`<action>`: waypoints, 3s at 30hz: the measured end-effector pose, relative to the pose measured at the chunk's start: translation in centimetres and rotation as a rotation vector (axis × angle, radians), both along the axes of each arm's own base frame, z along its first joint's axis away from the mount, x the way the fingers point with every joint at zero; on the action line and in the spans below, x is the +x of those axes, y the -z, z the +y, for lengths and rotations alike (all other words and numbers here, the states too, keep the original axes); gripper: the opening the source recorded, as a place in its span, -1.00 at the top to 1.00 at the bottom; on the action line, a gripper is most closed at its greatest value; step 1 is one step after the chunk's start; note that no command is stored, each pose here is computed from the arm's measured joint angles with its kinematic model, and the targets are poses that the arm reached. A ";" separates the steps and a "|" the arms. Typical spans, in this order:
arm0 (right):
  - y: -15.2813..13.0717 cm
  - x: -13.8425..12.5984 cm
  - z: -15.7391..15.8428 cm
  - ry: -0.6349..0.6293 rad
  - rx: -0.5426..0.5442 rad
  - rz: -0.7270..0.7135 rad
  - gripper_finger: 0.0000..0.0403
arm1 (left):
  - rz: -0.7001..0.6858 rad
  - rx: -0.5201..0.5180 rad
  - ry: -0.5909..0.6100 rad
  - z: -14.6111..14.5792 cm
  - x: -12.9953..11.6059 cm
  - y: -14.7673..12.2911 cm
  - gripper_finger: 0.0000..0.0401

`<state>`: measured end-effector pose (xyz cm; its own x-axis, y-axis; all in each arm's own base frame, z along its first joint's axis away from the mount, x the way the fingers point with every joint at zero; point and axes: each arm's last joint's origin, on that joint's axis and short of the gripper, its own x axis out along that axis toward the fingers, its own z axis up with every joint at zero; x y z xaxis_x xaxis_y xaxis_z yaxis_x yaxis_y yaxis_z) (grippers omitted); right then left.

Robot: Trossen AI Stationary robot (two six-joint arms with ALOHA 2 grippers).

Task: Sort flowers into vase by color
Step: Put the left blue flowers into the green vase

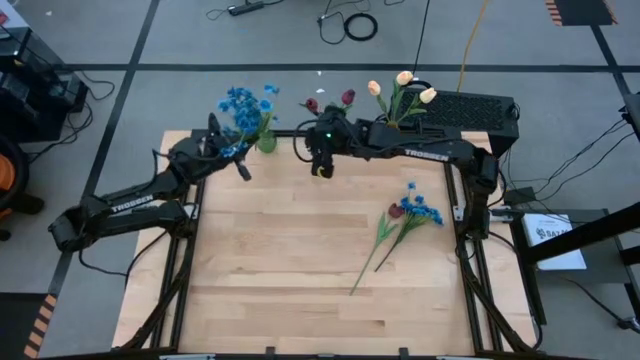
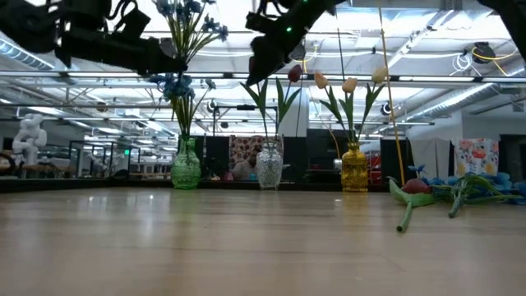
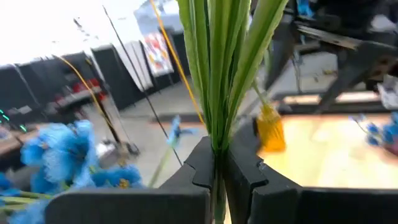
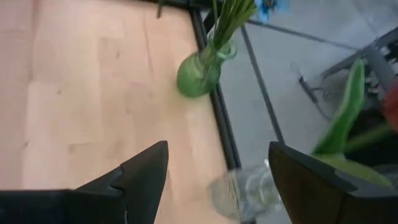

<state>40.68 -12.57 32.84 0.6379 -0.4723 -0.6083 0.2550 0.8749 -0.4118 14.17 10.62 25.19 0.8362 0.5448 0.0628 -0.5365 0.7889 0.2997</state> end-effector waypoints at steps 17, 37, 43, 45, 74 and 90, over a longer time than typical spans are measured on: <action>0.1 0.8 2.0 -0.251 0.139 -0.046 -0.34 | 0.006 0.195 -0.152 3.6 0.5 1.6 0.91; 0.7 1.4 2.1 -0.313 0.147 -0.044 -0.34 | -0.103 0.178 -0.130 6.4 0.9 3.3 0.92; 0.7 1.4 2.1 -0.313 0.144 -0.049 -0.34 | -0.104 0.147 -0.116 6.8 1.2 3.9 0.92; 0.7 1.4 2.1 -0.313 0.144 -0.049 -0.34 | -0.098 0.141 -0.116 6.8 1.2 4.1 0.92; 0.5 1.5 2.2 -0.362 0.165 -0.072 -0.34 | -0.103 0.139 -0.105 8.1 0.1 3.9 0.92; 0.6 1.5 2.2 -0.358 0.166 -0.073 -0.34 | -0.057 0.090 -0.043 8.2 0.6 4.9 0.91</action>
